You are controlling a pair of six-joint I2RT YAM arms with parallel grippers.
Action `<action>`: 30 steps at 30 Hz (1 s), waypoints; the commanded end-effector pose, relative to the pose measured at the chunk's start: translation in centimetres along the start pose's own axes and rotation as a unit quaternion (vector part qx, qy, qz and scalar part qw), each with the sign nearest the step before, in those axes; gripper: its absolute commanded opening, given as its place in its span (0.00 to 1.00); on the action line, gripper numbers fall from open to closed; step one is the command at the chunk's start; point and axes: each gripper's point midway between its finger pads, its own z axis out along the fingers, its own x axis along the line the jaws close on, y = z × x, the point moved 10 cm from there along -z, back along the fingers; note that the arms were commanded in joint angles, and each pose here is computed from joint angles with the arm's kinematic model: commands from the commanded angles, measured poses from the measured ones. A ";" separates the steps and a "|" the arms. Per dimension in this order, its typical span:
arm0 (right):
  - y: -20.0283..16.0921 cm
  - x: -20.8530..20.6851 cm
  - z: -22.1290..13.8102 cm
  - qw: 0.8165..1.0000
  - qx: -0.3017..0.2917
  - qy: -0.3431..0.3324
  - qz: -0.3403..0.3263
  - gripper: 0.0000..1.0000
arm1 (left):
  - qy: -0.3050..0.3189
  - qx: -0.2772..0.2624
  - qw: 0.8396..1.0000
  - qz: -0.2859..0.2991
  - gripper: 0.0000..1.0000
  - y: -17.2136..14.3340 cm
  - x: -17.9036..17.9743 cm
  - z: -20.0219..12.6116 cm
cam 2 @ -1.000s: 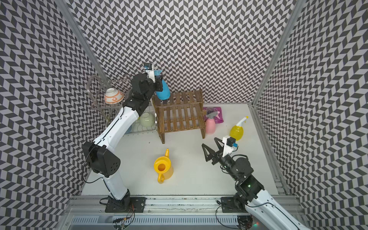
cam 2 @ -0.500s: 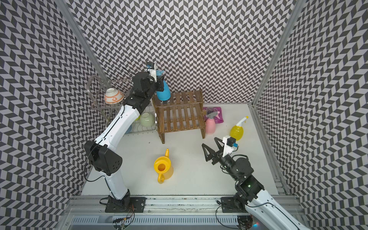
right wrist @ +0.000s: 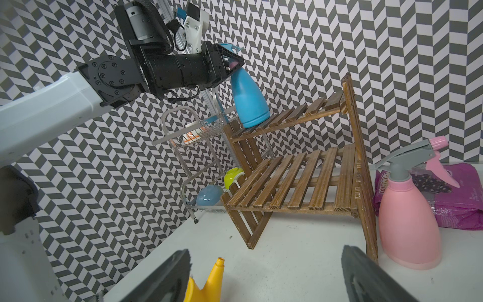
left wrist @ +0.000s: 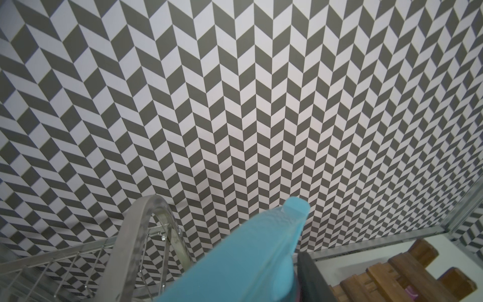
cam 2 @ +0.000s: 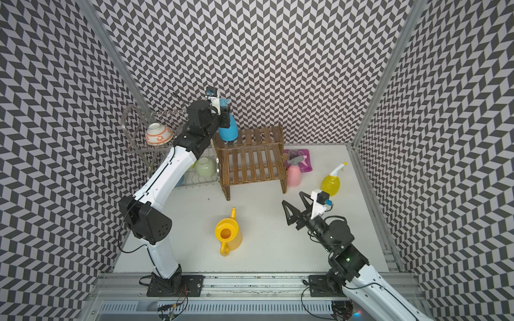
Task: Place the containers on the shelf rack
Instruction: 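Place the container on the shelf.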
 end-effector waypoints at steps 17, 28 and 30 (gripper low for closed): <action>0.6 0.2 -0.3 1.000 -0.027 0.013 -0.004 0.93 | -0.010 -0.046 0.999 -0.020 0.83 3.4 -0.2 -4.9; 0.7 0.4 -0.5 0.999 -0.033 0.022 -0.005 0.93 | -0.131 -0.140 0.977 -0.089 0.88 4.8 0.2 -15.1; 0.7 0.5 -0.6 0.999 -0.035 0.030 -0.006 0.93 | -0.169 -0.157 0.967 -0.107 0.87 3.9 0.2 -17.3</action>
